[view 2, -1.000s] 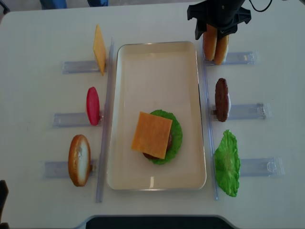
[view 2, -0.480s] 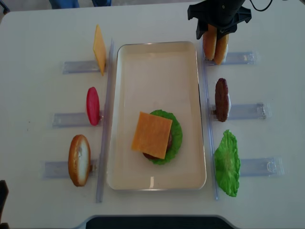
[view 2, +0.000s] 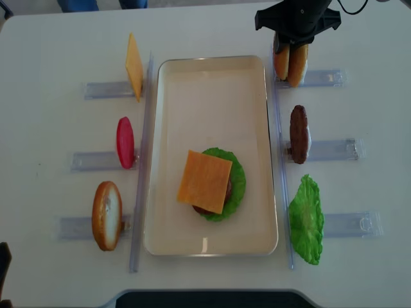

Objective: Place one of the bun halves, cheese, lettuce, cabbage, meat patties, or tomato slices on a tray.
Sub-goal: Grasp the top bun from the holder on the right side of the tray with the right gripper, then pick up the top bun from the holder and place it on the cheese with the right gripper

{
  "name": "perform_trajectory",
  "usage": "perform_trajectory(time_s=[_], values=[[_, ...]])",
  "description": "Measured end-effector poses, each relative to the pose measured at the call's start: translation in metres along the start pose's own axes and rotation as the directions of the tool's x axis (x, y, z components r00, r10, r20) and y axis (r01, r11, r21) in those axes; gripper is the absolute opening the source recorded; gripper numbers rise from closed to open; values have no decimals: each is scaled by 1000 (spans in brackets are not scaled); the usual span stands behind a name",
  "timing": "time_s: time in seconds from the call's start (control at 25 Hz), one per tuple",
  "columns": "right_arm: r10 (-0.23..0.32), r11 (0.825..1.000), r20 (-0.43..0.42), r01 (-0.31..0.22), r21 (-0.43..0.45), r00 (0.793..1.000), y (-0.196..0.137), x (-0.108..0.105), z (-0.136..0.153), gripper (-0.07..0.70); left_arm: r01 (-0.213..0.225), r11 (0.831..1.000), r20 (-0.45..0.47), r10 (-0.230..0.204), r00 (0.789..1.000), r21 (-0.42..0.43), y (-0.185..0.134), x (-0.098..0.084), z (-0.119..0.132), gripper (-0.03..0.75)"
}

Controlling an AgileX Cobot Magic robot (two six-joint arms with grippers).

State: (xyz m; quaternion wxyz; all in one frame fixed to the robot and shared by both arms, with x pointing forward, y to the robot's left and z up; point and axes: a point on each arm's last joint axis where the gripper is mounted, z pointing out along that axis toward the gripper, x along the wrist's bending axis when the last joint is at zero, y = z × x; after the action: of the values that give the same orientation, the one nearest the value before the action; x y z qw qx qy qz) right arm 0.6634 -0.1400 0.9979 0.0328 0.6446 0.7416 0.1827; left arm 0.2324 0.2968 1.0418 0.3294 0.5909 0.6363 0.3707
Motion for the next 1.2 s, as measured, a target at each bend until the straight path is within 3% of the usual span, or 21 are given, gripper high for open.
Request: perform_trajectory(time_s=[0.44, 0.84, 1.2], values=[[-3, 1000, -2, 3, 1, 1000, -1, 1, -11, 211, 0, 1000, 0, 0, 1000, 0, 0, 0, 0, 327], [-32, 997, -23, 30, -76, 999, -7, 13, -76, 209, 0, 1000, 0, 0, 1000, 0, 0, 0, 0, 327], [-60, 994, -34, 57, -96, 998, -23, 20, -131, 209, 0, 1000, 0, 0, 1000, 0, 0, 0, 0, 327]])
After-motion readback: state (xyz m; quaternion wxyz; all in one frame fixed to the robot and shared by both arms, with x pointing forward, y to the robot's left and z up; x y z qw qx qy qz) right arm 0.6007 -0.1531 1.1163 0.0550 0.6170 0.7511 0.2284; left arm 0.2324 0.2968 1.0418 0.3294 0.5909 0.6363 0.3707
